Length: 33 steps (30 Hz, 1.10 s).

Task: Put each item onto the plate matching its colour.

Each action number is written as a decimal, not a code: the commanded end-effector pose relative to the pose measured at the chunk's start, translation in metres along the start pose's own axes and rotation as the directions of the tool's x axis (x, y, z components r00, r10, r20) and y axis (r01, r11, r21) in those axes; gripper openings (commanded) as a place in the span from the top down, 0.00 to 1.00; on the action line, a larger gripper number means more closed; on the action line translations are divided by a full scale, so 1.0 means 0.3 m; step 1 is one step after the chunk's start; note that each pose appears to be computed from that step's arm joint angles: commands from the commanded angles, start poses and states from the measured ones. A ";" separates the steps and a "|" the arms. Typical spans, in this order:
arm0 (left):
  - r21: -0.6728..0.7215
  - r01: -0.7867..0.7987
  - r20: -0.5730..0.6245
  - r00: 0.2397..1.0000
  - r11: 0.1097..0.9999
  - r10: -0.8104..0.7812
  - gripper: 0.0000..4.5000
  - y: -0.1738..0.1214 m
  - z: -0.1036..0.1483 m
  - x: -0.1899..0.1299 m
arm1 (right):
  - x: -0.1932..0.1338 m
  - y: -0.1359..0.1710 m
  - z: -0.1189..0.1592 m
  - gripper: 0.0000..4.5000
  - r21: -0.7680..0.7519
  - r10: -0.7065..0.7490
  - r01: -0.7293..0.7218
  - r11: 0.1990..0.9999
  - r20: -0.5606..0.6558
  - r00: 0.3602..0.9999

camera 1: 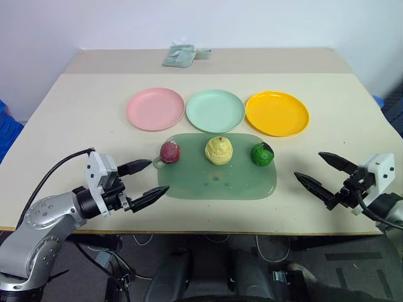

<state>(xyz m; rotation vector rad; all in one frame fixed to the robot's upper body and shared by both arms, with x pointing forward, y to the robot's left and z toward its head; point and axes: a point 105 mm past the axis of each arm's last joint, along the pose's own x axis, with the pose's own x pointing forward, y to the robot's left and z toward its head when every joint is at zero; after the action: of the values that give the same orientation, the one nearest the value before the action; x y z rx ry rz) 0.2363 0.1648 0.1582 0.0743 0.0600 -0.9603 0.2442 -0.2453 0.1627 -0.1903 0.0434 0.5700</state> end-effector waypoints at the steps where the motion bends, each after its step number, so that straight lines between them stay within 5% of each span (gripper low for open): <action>1: 0.055 -0.001 0.018 1.000 0.998 0.000 0.00 -0.006 0.039 0.007 | 0.010 0.013 0.073 0.01 -0.059 0.018 -0.015 0.998 0.049 0.999; 16: 0.073 -0.032 0.065 0.998 0.997 0.028 0.00 0.008 0.075 0.046 | 0.065 0.047 0.127 0.01 -0.075 0.065 -0.058 0.996 0.093 0.994; 23: -0.034 -0.093 0.122 0.988 0.995 0.097 0.00 0.054 0.128 0.093 | 0.106 0.116 0.165 0.01 -0.120 0.229 -0.213 0.970 0.142 0.963; 33: -0.160 -0.217 0.013 0.975 0.963 0.222 0.00 0.111 0.124 0.148 | 0.152 0.177 0.183 0.01 -0.189 0.443 -0.413 0.891 0.154 0.883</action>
<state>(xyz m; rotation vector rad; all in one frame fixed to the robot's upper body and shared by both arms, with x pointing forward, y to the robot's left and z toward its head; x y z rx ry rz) 0.2890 0.1462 0.1833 -0.0906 0.1177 -0.7268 0.2564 -0.1709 0.1941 -0.2247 -0.1082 0.9932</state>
